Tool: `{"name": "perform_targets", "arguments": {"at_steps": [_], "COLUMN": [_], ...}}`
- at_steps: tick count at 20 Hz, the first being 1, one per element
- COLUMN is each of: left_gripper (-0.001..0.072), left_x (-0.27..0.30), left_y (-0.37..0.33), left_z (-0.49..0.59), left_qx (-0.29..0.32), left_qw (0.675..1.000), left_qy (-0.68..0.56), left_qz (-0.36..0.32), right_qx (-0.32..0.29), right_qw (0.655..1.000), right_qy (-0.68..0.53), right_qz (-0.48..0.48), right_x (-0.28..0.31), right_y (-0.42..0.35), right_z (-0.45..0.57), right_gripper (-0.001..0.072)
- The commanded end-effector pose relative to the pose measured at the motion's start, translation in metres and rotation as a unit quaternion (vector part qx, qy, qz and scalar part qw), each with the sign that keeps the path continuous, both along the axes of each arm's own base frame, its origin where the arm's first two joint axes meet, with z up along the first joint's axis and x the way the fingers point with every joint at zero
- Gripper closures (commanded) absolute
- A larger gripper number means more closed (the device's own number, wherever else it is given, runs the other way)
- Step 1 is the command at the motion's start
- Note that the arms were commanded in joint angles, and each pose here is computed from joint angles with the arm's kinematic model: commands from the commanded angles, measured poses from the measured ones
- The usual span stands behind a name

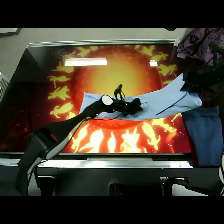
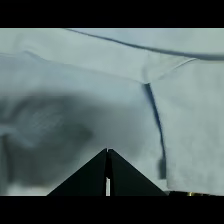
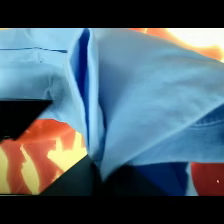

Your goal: Fold the clothes and pants, and hang the long-sleeved shirts on hangers.

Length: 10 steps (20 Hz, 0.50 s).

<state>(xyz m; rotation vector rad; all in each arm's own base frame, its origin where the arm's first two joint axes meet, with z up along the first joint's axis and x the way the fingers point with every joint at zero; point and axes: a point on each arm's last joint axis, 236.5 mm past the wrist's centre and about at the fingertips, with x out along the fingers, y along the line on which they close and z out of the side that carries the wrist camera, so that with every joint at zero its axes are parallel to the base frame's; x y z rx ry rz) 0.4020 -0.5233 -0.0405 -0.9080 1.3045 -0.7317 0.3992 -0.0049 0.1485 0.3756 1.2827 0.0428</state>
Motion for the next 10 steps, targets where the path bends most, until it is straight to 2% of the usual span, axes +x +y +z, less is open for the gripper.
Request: {"name": "perform_targets", "arguments": {"at_steps": [1, 6, 8, 10], "left_gripper": [0.0691, 0.0694, 0.0695, 0.0696], "left_x": [-0.023, -0.012, 0.008, 0.038], "left_y": [-0.048, -0.041, -0.014, 0.032], "left_z": [-0.006, -0.004, 0.008, 0.027], "left_qx": [-0.034, -0.041, -0.037, -0.004], "left_qw": [0.999, 0.998, 0.998, 1.000], "left_qy": [0.029, 0.048, 0.044, 0.002], "left_qz": [0.005, 0.007, 0.002, -0.005], "right_qx": [-0.003, -0.005, -0.002, 0.001], "right_qw": [1.000, 1.000, 0.999, 0.999], "right_qy": [-0.002, -0.026, -0.040, -0.050], "right_qz": [-0.001, -0.008, -0.006, 0.007], "right_x": [-0.004, 0.007, 0.014, 0.019], "right_y": [0.000, -0.002, 0.003, 0.023], "right_z": [0.006, 0.010, 0.012, 0.014], "right_gripper": [0.0682, 0.0682, 0.0682, 0.0682]}}
